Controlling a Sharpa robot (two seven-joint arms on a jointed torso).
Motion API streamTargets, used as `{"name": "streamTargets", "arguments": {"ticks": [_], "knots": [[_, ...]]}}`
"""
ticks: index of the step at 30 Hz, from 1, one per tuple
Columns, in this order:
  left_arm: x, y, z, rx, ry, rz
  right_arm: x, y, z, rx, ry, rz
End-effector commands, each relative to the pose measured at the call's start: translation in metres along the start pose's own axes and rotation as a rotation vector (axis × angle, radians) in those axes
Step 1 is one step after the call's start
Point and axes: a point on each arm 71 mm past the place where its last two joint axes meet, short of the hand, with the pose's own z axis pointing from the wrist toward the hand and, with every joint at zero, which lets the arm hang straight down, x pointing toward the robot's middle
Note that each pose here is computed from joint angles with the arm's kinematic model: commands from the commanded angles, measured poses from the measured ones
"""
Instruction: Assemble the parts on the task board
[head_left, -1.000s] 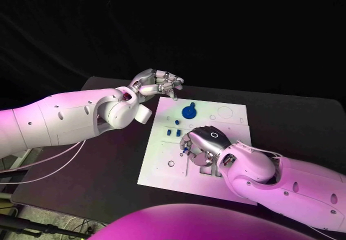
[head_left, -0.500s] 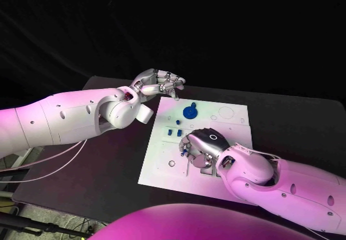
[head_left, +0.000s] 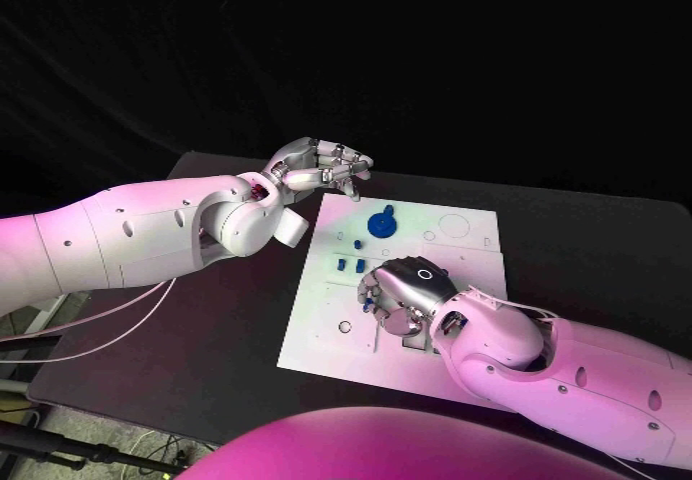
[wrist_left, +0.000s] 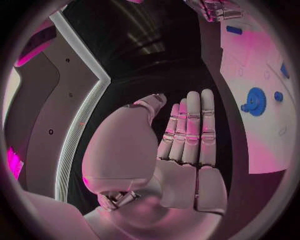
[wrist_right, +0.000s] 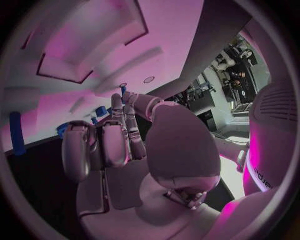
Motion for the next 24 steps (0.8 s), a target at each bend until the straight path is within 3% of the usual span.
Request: {"name": "streamTargets", "arguments": {"ticks": [1, 24], "knots": [[0.0025, -0.0011, 0.0005, 0.006, 0.018, -0.014, 0.0020, -0.0001, 0.0008, -0.008, 0.010, -0.014], [0.0015, -0.0011, -0.0003, 0.003, 0.016, -0.013, 0.0074, -0.0027, -0.0008, -0.007, 0.041, -0.018]]}}
